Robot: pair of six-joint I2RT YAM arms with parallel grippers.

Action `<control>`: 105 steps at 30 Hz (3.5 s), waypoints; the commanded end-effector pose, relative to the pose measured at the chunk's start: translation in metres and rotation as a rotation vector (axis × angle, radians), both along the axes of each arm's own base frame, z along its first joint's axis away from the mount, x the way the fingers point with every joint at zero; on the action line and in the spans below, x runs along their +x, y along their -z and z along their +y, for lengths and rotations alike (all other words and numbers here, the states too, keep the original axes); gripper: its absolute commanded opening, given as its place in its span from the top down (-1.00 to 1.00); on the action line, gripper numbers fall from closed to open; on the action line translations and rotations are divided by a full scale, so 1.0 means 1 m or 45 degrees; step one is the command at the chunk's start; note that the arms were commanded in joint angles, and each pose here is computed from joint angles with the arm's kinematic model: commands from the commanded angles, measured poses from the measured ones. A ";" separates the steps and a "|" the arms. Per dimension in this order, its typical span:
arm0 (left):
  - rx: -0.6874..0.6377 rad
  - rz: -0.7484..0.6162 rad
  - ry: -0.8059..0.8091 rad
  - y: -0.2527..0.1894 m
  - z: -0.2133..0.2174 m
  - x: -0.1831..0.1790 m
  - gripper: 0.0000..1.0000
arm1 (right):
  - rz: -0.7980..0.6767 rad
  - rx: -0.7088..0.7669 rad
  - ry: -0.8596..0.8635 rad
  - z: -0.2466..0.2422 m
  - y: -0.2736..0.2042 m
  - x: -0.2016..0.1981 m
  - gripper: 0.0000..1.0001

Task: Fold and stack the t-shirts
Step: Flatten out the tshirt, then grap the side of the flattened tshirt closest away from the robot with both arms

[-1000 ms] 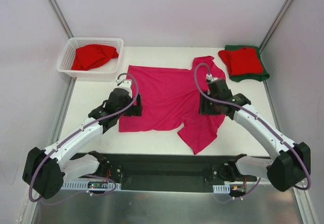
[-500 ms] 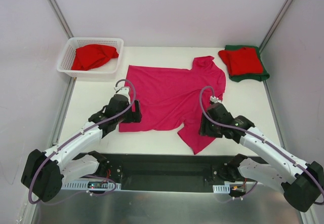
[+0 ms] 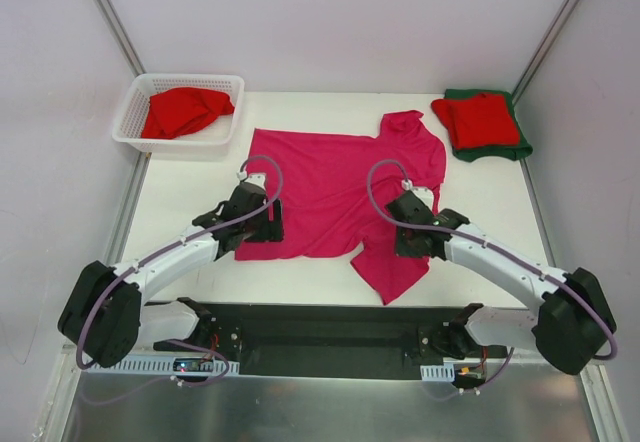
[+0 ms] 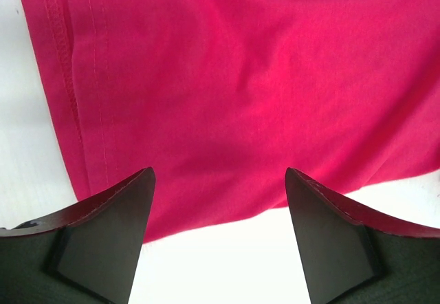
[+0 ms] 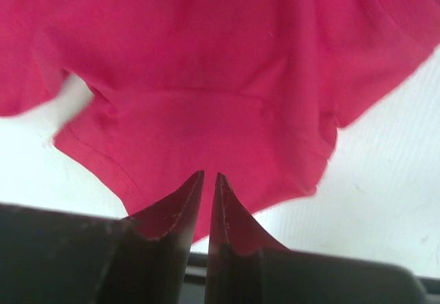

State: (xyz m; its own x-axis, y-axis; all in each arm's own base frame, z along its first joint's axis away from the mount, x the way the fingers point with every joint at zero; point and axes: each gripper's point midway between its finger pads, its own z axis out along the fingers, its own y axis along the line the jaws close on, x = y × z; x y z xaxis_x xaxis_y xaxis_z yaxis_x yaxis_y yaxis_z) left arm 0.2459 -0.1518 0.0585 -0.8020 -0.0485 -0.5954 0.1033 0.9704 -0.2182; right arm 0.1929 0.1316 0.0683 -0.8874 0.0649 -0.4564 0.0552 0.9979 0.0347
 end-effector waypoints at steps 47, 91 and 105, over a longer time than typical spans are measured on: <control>0.203 0.202 -0.086 0.025 0.027 -0.022 0.54 | 0.314 -0.122 -0.080 -0.001 0.047 -0.031 0.97; -0.021 -0.096 -0.098 -0.031 0.024 -0.022 -0.55 | -0.363 -0.438 -0.383 0.039 -0.013 -0.130 -0.01; -0.069 -0.130 -0.062 -0.040 0.020 -0.025 -0.54 | -0.342 -0.167 -0.161 0.012 -0.007 -0.145 -0.01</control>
State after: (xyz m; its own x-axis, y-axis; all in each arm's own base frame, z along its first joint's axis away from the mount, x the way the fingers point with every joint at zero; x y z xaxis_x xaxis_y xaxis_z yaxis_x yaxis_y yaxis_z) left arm 0.2248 -0.1249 0.0968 -0.7342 -0.1225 -0.6678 0.0497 0.9712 -0.2329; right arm 0.0497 0.1519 0.0798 -0.7248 -0.1666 -0.6685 -0.1224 0.9860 -0.1130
